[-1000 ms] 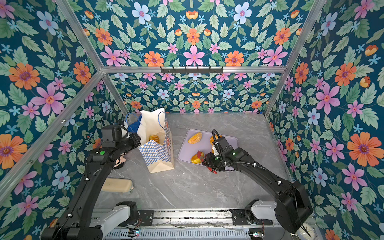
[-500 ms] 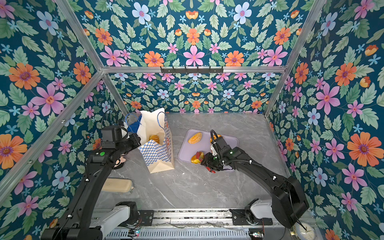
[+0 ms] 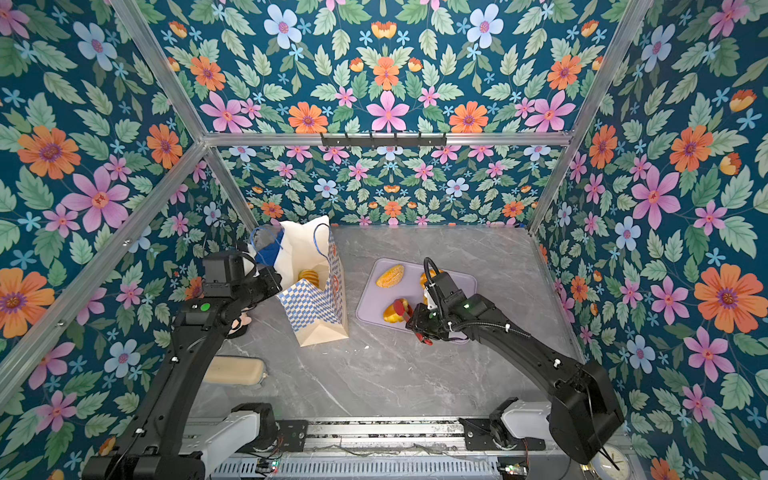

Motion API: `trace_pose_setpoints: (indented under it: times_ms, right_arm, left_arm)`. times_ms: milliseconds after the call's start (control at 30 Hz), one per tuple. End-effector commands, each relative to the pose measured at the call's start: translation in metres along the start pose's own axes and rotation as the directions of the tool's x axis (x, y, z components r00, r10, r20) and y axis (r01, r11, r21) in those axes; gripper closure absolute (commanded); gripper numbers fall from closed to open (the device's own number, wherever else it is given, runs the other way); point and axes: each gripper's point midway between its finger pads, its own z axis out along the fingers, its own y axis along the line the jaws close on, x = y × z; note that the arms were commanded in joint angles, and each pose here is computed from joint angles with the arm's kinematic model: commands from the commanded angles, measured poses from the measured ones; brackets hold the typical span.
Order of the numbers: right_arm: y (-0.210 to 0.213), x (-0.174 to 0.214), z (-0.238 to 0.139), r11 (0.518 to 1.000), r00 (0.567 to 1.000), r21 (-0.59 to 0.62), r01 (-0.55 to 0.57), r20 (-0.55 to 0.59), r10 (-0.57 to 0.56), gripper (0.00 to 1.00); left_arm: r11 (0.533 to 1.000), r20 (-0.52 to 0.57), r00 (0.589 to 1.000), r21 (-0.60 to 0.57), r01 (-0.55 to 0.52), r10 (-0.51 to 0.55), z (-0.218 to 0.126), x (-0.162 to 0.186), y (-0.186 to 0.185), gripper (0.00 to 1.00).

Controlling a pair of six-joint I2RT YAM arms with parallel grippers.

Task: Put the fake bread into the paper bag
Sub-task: 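Close the tongs on the small yellow bun with the right gripper, then lift the yellow bun and carry it over the bag's mouth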

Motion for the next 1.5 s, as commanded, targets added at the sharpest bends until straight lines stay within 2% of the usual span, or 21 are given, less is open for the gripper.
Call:
trace_pose_setpoints:
  times_ms: [0,567,733,867,967,1300,1467]
  right_arm:
    - [0.003,-0.008,-0.009,1.0,0.999,0.014,0.025,0.044,-0.025,0.62]
    - [0.035,-0.032,-0.058,0.995,0.982,-0.027,0.094,0.168,-0.088,0.63]
    - [0.051,-0.04,-0.072,0.991,0.974,-0.059,0.121,0.199,-0.107,0.63]
    - [0.064,-0.046,-0.083,0.986,0.966,-0.077,0.147,0.225,-0.126,0.63]
    - [0.077,-0.052,-0.094,0.98,0.958,-0.096,0.175,0.247,-0.147,0.63]
    - [0.115,-0.07,-0.125,0.957,0.927,-0.142,0.254,0.318,-0.199,0.64]
    - [0.131,-0.077,-0.138,0.943,0.911,-0.163,0.289,0.351,-0.219,0.63]
  left_arm:
    - [1.0,0.004,1.0,0.001,0.0,0.0,0.0,-0.001,-0.001,1.0]
    - [1.0,0.016,1.0,0.003,0.0,0.0,-0.005,-0.005,-0.002,1.0]
    - [1.0,0.023,1.0,0.002,0.001,-0.001,-0.007,-0.008,-0.004,0.85]
    - [1.0,0.03,1.0,0.004,0.002,-0.002,-0.01,-0.011,-0.005,0.77]
    - [1.0,0.037,0.999,0.008,0.002,-0.003,-0.013,-0.014,-0.007,0.76]
    - [1.0,0.046,0.999,0.01,-0.002,0.002,-0.019,-0.018,-0.01,0.93]
    - [1.0,0.03,1.0,0.012,-0.001,0.0,-0.014,-0.014,-0.009,0.98]
